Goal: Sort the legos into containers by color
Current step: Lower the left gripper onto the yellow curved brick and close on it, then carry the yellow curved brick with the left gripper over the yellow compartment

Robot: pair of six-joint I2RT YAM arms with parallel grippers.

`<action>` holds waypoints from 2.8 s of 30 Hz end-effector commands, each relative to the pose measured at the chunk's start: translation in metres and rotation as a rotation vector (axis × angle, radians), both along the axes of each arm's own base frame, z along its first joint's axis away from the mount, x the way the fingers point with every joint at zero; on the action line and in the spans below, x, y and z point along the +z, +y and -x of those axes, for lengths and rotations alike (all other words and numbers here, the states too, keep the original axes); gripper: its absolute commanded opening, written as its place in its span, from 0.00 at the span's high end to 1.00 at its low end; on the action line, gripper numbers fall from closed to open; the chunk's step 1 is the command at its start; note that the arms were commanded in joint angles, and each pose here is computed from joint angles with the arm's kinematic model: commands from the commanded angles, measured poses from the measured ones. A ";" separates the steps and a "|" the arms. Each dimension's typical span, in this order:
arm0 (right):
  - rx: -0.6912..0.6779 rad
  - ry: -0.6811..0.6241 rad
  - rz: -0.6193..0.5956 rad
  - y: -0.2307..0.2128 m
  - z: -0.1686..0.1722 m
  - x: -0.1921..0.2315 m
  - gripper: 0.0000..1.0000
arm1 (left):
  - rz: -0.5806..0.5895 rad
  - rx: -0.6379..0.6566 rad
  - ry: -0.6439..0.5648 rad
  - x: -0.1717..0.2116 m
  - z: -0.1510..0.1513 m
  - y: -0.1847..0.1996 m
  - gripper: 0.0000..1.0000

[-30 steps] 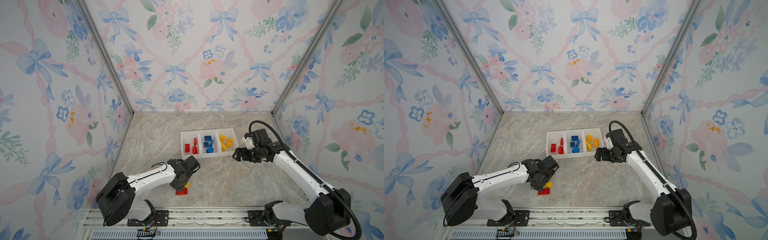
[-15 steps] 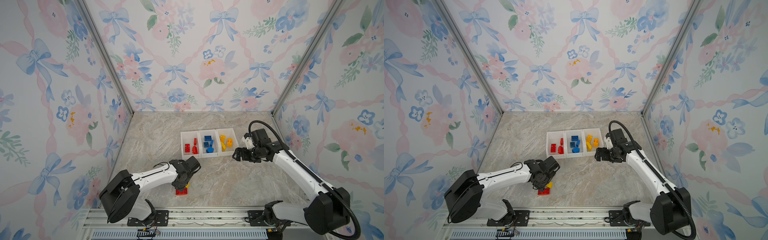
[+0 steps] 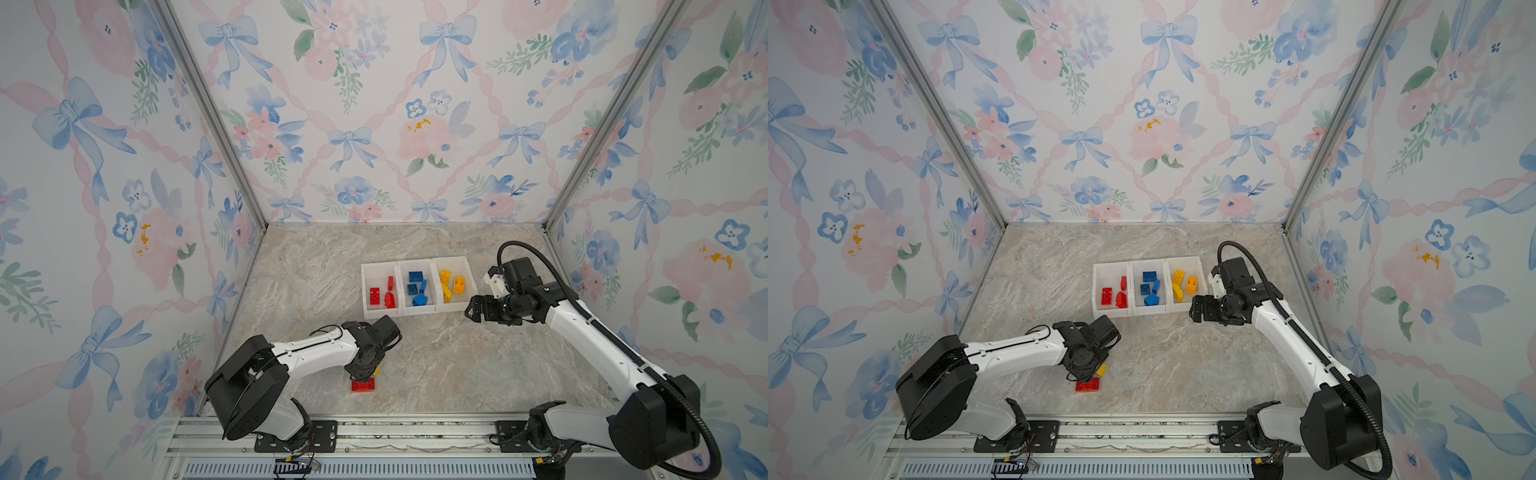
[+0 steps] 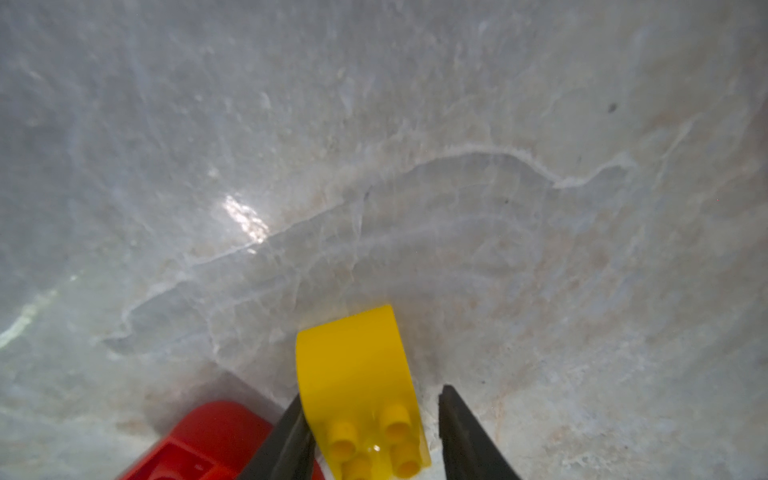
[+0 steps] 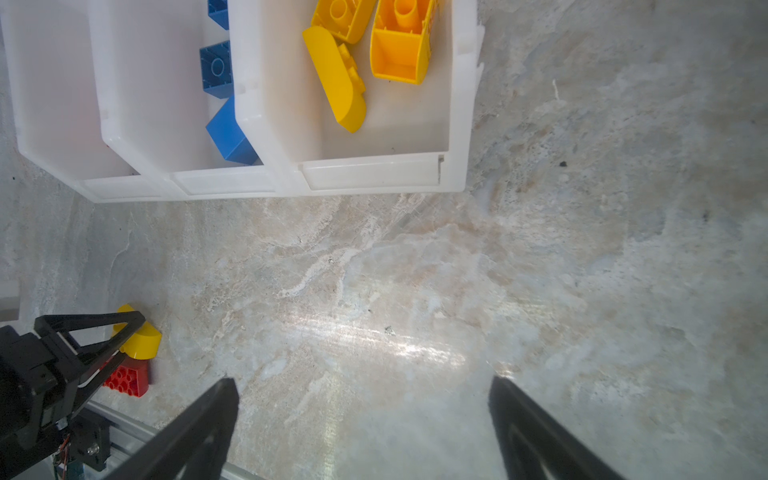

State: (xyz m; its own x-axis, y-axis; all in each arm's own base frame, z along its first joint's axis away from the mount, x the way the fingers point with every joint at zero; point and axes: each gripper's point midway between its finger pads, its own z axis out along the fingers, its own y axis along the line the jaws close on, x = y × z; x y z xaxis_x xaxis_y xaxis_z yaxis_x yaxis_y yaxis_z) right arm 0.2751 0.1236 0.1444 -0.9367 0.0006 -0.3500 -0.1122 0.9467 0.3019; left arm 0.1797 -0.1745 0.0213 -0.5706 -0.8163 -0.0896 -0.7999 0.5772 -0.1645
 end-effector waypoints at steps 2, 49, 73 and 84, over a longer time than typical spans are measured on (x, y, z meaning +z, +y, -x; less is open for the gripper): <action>0.019 -0.004 -0.002 0.003 0.001 0.005 0.03 | -0.020 -0.023 0.001 -0.001 0.001 0.002 0.62; -0.085 0.014 -0.030 -0.019 0.020 -0.004 0.03 | -0.060 -0.554 -0.489 0.148 -0.145 -0.142 0.84; -0.152 -0.025 -0.045 -0.031 0.029 0.003 0.03 | -0.036 -0.793 -0.558 0.136 -0.209 -0.252 0.85; -0.168 -0.032 -0.042 -0.037 0.031 0.006 0.03 | -0.006 -0.851 -0.530 0.097 -0.235 -0.278 0.85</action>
